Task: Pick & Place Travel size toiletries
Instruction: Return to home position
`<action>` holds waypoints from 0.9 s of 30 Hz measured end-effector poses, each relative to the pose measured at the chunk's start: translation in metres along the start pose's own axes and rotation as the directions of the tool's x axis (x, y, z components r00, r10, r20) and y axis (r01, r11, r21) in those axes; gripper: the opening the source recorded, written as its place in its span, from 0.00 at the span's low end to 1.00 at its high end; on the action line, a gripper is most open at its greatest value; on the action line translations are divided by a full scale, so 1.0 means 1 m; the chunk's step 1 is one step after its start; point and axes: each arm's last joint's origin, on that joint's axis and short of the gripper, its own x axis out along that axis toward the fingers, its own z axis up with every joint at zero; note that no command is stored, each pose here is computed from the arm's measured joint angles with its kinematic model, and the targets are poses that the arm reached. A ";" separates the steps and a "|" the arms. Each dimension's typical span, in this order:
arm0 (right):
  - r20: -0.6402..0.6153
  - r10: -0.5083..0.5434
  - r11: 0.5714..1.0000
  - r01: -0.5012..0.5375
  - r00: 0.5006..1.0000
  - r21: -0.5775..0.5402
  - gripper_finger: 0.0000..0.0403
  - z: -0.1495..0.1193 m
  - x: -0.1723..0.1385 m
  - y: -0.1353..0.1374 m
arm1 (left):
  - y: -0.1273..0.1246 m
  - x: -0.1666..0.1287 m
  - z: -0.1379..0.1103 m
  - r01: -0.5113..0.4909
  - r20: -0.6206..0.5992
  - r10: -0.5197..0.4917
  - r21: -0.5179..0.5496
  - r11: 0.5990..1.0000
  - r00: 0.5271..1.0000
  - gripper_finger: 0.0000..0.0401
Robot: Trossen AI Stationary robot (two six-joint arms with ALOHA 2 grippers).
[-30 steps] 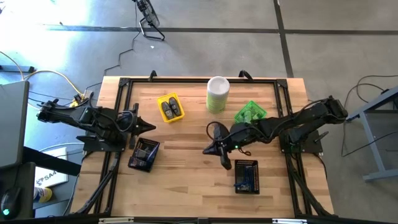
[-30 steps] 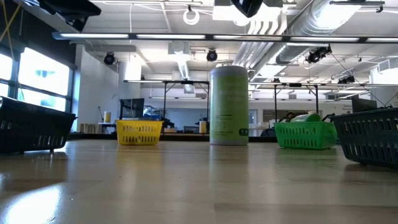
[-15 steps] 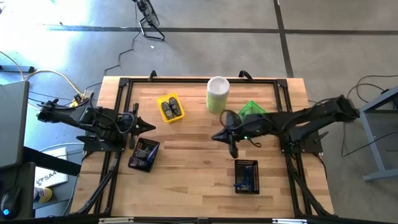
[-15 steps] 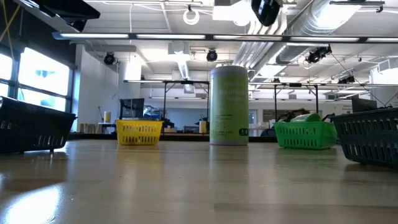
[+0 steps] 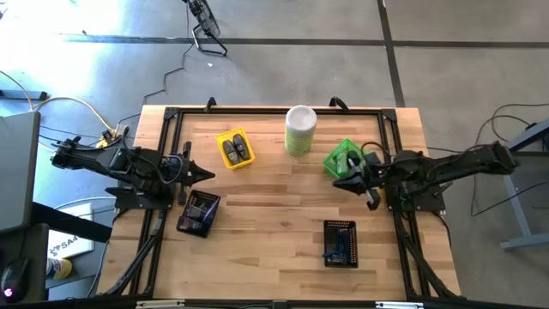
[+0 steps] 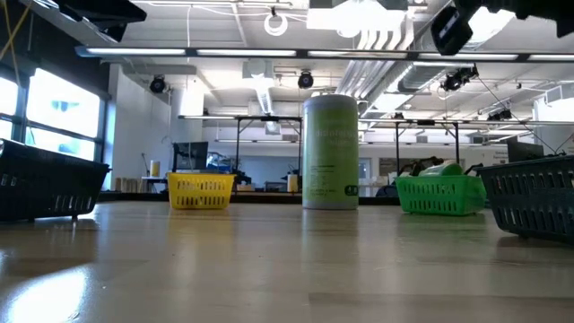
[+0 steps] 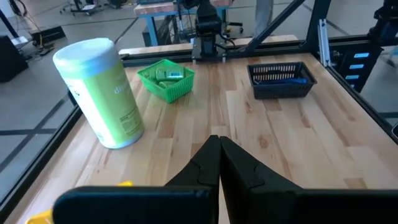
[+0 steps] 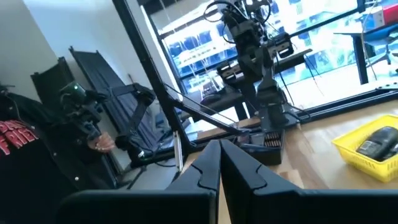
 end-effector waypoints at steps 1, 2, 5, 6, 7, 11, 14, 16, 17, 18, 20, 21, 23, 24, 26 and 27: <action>0.005 0.003 1.000 -0.003 1.000 -0.002 0.01 -0.002 -0.004 -0.002 | 0.000 0.000 0.000 0.000 0.001 0.000 0.000 1.000 1.000 0.00; 0.007 0.007 1.000 -0.007 1.000 -0.004 0.01 -0.004 -0.009 -0.005 | 0.000 0.000 0.000 0.000 -0.002 0.000 0.000 1.000 1.000 0.00; 0.036 0.007 1.000 -0.006 0.999 -0.020 0.01 -0.010 -0.023 -0.012 | 0.000 0.000 0.000 0.000 -0.003 0.000 -0.007 1.000 1.000 0.00; 0.055 0.006 1.000 -0.004 0.998 -0.030 0.01 -0.011 -0.028 -0.014 | 0.000 0.000 0.000 0.000 -0.003 0.000 -0.007 1.000 1.000 0.00; 0.071 0.004 0.999 -0.001 0.997 -0.038 0.01 -0.012 -0.033 -0.016 | 0.000 0.000 0.000 0.000 -0.003 0.000 -0.007 1.000 1.000 0.00; 0.130 -0.015 0.999 0.021 0.991 -0.047 0.01 -0.017 -0.049 -0.022 | 0.000 0.000 -0.001 0.000 -0.012 0.000 -0.005 1.000 1.000 0.00; 0.130 0.010 0.998 -0.003 0.991 -0.056 0.01 -0.018 -0.058 -0.023 | 0.000 0.000 -0.001 0.000 -0.012 0.000 -0.005 1.000 1.000 0.00; 0.126 0.004 0.998 0.003 0.992 -0.057 0.01 -0.019 -0.063 -0.023 | 0.000 0.000 -0.001 0.000 -0.011 0.000 -0.005 1.000 1.000 0.00; 0.132 -0.012 0.998 0.019 0.991 -0.056 0.01 -0.019 -0.065 -0.024 | 0.000 0.000 -0.001 0.000 -0.011 0.000 -0.005 1.000 1.000 0.00; 0.142 -0.037 0.997 0.046 0.989 -0.056 0.01 -0.019 -0.067 -0.024 | 0.000 0.000 -0.001 0.000 -0.012 0.000 -0.005 1.000 1.000 0.00; 0.162 -0.094 0.993 0.105 0.982 -0.059 0.01 -0.019 -0.071 -0.026 | 0.000 0.000 -0.001 0.001 -0.011 -0.001 -0.005 1.000 1.000 0.00; 0.170 -0.124 0.989 0.136 0.978 -0.062 0.01 -0.019 -0.073 -0.027 | 0.000 0.000 -0.001 0.001 -0.011 -0.001 -0.006 1.000 1.000 0.00; 0.192 -0.172 0.980 0.188 0.966 -0.070 0.01 -0.019 -0.076 -0.028 | 0.000 0.000 -0.001 0.001 -0.011 -0.001 -0.009 1.000 1.000 0.00; 0.198 -0.193 0.975 0.211 0.961 -0.071 0.01 -0.019 -0.078 -0.028 | 0.000 0.000 -0.001 0.001 -0.011 -0.001 -0.009 1.000 1.000 0.00; 0.203 -0.217 0.968 0.237 0.955 -0.078 0.01 -0.020 -0.081 -0.029 | 0.000 0.000 -0.001 0.001 -0.011 -0.001 -0.009 1.000 1.000 0.00; 0.204 -0.219 0.967 0.240 0.954 -0.082 0.01 -0.020 -0.082 -0.029 | 0.000 0.000 -0.001 0.001 -0.011 -0.001 -0.009 1.000 1.000 0.00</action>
